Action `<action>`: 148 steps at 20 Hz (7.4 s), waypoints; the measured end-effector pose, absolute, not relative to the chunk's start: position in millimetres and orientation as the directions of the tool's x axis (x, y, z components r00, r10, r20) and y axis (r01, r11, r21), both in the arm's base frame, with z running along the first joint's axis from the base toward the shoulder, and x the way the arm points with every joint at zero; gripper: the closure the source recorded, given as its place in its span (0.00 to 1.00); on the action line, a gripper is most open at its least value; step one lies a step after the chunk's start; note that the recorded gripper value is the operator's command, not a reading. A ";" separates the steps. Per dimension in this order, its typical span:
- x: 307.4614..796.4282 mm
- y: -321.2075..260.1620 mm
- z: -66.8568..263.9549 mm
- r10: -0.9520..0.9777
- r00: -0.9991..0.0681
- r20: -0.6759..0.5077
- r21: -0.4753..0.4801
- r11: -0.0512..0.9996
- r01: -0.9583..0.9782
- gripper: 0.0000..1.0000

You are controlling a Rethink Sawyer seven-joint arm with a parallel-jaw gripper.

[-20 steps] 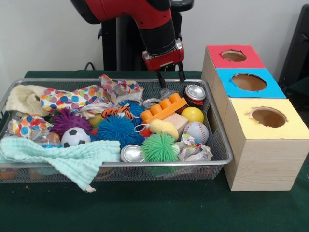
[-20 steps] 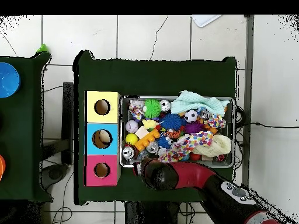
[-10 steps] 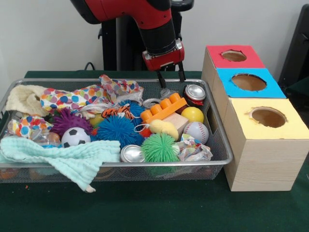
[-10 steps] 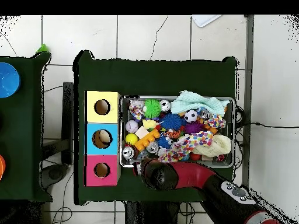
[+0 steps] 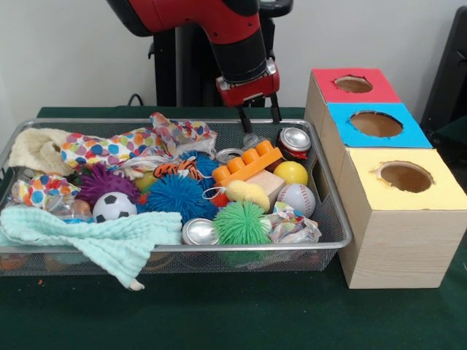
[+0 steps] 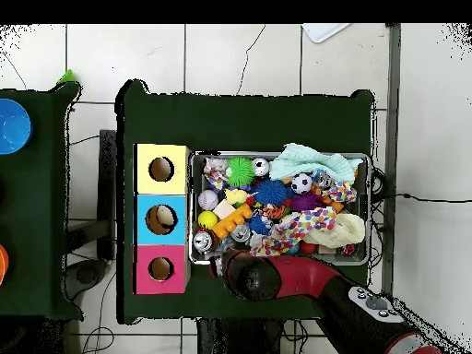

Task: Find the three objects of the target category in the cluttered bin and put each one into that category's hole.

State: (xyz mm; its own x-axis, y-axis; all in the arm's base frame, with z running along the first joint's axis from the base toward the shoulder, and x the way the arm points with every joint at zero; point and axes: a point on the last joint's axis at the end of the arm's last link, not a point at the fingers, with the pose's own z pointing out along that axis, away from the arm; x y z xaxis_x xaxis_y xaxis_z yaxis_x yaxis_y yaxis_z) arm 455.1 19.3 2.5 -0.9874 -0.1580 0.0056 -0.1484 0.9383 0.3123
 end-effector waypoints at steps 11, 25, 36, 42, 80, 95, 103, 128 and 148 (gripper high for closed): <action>456.0 20.9 3.0 -0.161 -0.987 0.003 0.315 0.937 -0.152 0.00; 455.0 22.1 1.2 -0.160 -0.987 0.006 0.320 0.935 -0.149 0.00; 455.3 21.9 1.3 -0.159 -0.987 0.005 0.321 0.935 -0.149 0.00; 456.4 21.0 1.7 -0.156 -0.988 0.002 0.323 0.935 -0.147 0.00; 475.1 20.8 18.9 -0.177 -0.984 -0.038 0.307 0.935 -0.180 0.00; 484.0 17.5 18.2 -0.171 -0.984 -0.051 0.298 0.938 -0.179 0.00; 484.1 20.0 9.9 -0.168 -0.985 -0.045 0.311 0.934 -0.174 0.00; 479.2 22.6 5.2 -0.177 -0.983 -0.039 0.319 0.930 -0.180 0.00; 479.9 20.4 6.0 -0.175 -0.984 -0.040 0.317 0.932 -0.178 0.00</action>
